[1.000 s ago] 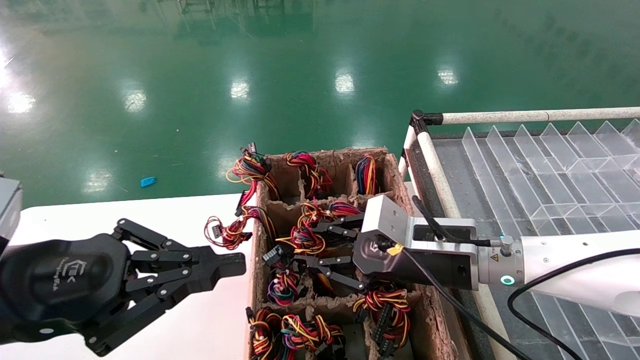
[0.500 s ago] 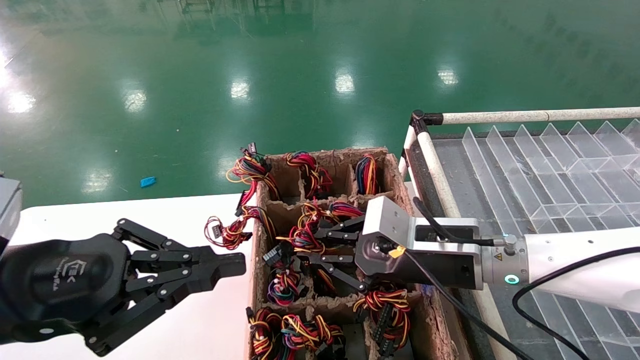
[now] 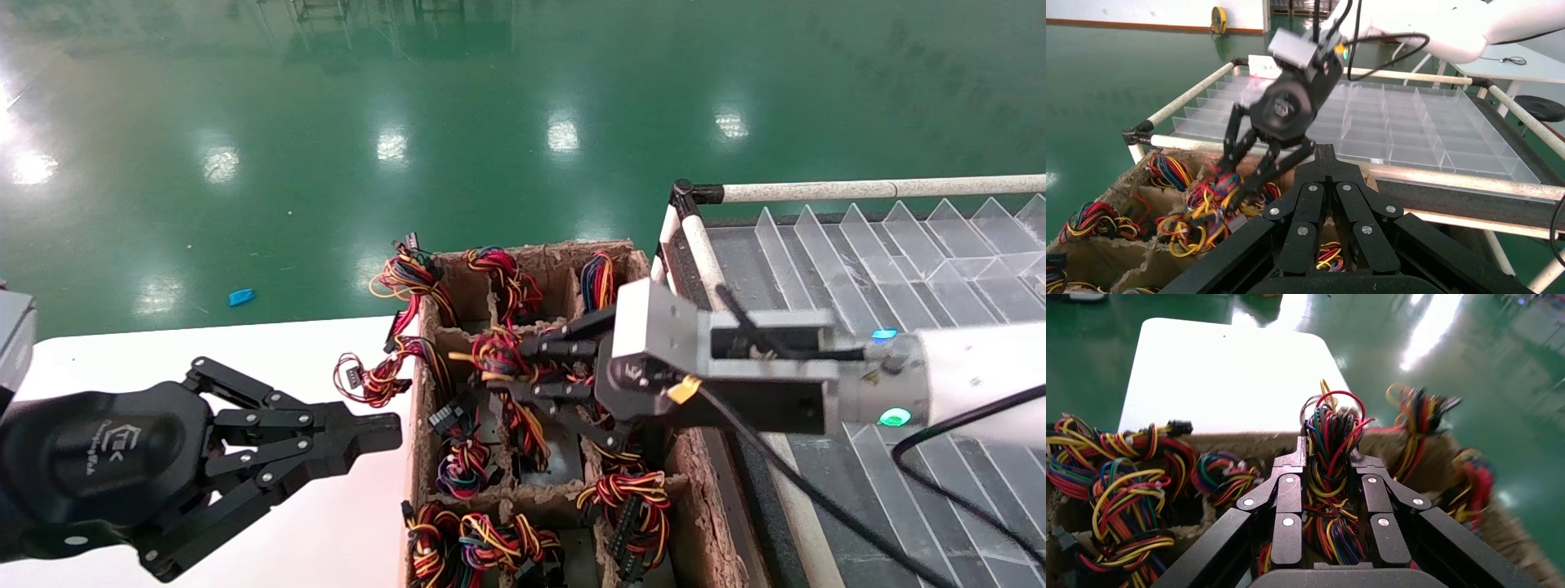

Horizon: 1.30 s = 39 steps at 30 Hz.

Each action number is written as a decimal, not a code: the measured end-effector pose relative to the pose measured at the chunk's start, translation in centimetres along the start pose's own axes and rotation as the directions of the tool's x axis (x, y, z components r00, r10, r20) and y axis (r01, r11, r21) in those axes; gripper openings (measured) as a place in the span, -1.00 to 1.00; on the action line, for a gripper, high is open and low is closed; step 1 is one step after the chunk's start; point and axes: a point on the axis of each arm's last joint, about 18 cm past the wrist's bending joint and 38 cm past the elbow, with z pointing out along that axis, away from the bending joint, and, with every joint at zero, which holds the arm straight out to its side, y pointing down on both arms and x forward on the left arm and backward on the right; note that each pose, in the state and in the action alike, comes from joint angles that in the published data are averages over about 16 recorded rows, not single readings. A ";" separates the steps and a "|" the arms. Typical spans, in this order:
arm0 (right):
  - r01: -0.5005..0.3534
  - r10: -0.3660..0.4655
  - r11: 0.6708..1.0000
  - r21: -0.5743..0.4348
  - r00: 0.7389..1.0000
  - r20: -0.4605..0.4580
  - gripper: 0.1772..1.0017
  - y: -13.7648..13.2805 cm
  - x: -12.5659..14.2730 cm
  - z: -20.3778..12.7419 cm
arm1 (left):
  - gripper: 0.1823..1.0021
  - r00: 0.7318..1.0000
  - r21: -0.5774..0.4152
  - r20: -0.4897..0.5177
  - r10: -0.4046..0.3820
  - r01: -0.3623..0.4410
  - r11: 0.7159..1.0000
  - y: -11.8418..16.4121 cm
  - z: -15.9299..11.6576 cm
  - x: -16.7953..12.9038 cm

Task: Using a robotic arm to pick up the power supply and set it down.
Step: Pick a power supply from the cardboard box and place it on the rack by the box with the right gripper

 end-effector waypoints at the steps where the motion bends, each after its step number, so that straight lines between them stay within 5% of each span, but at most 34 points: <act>1: 0.017 -0.017 1.000 0.001 1.000 -0.002 -0.70 -0.6 0.2 -0.3 | -0.98 1.000 0.000 0.000 0.000 0.000 1.000 0.0 0.0 0.0; 14: 0.283 -0.283 0.959 -0.010 0.958 -0.051 -0.73 -9.3 3.7 -4.0 | -0.98 1.000 0.000 0.000 0.000 0.000 1.000 0.0 0.0 0.0; 27: 0.497 -0.504 0.864 -0.084 0.854 -0.129 -0.73 -15.9 7.6 -7.3 | -0.98 1.000 0.000 0.000 0.000 0.000 1.000 0.0 0.0 0.0; 39: 0.593 -0.621 0.784 -0.185 0.748 -0.234 -0.73 -19.5 12.4 -10.3 | -0.98 1.000 0.000 0.000 0.000 0.000 1.000 0.0 0.0 0.0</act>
